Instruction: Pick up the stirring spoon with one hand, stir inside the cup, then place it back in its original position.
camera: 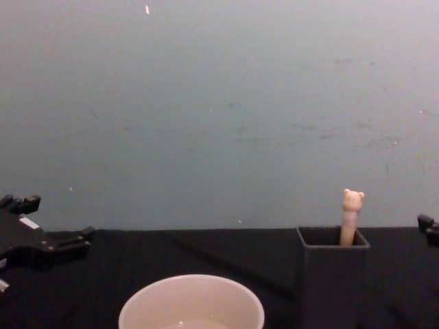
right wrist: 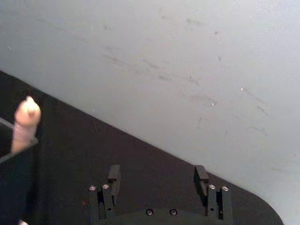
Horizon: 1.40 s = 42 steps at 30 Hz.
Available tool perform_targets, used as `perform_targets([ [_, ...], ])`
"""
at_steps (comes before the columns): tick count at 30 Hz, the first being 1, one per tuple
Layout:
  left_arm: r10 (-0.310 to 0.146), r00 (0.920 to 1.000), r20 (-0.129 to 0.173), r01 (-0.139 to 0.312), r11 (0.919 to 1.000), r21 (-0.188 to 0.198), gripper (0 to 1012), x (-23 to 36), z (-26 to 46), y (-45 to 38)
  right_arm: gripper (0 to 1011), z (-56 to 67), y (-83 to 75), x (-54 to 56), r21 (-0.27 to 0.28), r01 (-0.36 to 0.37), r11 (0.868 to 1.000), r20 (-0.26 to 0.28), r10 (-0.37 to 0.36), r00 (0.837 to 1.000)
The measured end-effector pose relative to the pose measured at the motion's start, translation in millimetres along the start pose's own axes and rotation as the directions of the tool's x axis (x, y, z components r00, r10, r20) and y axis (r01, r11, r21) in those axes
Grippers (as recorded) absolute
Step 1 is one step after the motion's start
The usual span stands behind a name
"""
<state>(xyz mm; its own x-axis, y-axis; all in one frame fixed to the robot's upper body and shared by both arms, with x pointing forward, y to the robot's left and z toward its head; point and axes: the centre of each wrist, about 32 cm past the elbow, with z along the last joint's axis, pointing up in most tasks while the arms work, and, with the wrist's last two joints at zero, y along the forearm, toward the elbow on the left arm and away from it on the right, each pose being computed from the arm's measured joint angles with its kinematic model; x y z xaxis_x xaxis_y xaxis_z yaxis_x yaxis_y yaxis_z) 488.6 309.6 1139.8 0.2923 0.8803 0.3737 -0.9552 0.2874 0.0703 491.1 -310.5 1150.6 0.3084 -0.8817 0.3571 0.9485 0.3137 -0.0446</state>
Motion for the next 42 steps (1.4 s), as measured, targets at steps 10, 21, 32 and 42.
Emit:
perform_targets([
  [10, 0.0, 1.0, 0.0, 0.0, 1.0, 0.0, 1001, 0.0, 0.0, 0.0, 1003, 17.8, -17.3, 8.6, 0.045, -0.104, 0.994, -0.095, 0.108, 0.99],
  [21, 0.0, 1.0, 0.0, 0.0, 1.0, 0.0, 1001, 0.0, 0.0, 0.0, 1003, 33.5, -41.7, 7.1, 0.1, -0.248, 0.964, -0.201, 0.263, 0.944],
  [32, 0.0, 1.0, 0.0, 0.0, 1.0, 0.0, 1001, 0.0, 0.0, 0.0, 1003, 36.8, -29.6, -3.1, 0.104, -0.318, 0.942, -0.236, 0.334, 0.913],
  [42, 0.0, 1.0, 0.0, 0.0, 1.0, 0.0, 1001, 0.0, 0.0, 0.0, 1003, 39.2, -10.9, -7.4, 0.087, -0.366, 0.927, -0.271, 0.375, 0.887],
])
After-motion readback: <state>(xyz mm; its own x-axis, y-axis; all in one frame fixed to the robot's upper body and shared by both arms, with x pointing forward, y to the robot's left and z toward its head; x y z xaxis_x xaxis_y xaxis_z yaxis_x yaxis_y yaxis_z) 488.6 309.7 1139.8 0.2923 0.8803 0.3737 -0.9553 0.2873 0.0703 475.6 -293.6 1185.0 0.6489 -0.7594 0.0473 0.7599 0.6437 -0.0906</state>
